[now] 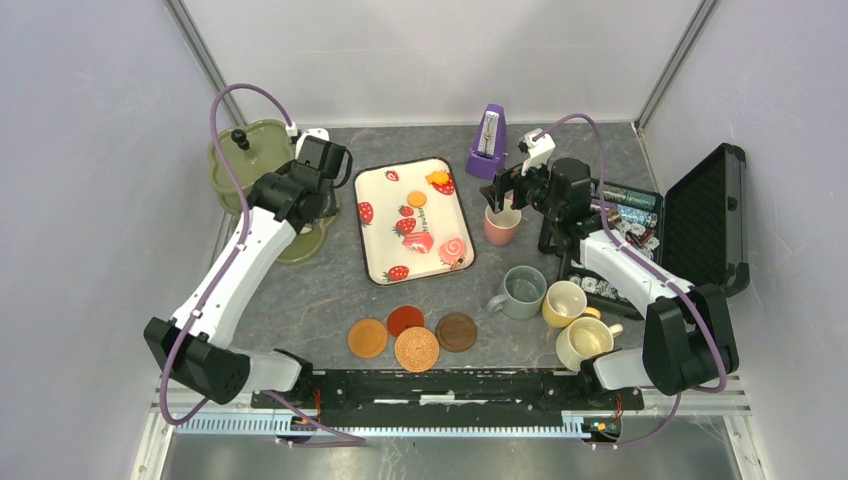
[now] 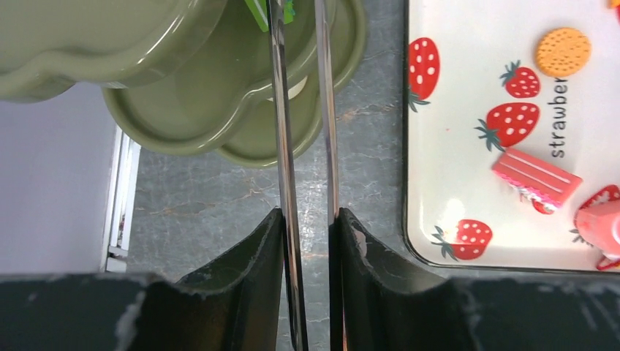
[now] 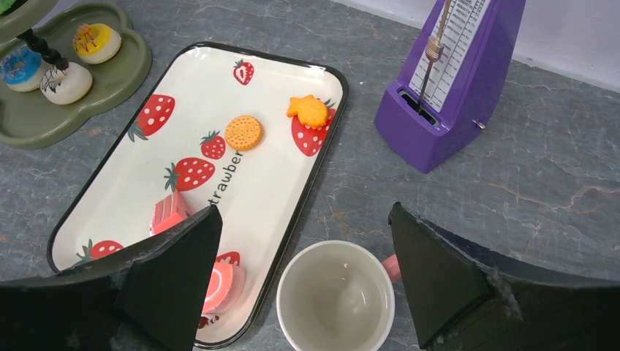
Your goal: Serve the afternoon tea
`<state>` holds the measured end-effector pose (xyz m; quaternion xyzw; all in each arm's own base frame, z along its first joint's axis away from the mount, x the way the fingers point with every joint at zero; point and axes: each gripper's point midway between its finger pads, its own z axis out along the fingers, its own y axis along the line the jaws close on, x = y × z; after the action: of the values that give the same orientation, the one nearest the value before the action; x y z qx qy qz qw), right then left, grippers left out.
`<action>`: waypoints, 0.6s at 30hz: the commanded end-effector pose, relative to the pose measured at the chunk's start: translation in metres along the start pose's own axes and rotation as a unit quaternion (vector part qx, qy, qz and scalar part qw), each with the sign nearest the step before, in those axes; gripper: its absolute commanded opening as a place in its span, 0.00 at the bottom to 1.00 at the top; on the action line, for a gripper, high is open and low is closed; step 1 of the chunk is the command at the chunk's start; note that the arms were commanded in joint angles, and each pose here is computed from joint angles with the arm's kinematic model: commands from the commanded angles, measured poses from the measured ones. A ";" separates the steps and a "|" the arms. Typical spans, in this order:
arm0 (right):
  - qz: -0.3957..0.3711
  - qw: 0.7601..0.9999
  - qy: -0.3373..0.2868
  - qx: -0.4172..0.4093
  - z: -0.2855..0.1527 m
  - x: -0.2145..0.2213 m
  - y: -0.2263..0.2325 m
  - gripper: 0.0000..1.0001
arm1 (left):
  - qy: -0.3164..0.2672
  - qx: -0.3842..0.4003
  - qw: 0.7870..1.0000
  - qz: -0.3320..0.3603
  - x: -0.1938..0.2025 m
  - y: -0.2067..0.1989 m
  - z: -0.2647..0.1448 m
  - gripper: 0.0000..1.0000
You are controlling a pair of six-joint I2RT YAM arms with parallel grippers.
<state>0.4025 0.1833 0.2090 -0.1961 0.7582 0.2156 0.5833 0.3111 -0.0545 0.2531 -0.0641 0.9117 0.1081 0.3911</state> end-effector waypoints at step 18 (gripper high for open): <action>-0.008 0.999 -0.036 -0.005 0.000 -0.031 0.001 0.92 | -0.030 -0.069 0.997 0.006 -0.010 0.033 -0.010 0.35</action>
<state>0.4024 0.1835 0.2090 -0.1963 0.7581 0.2164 0.5830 0.3145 -0.0313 0.2459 -0.0763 0.9002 0.1852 0.3867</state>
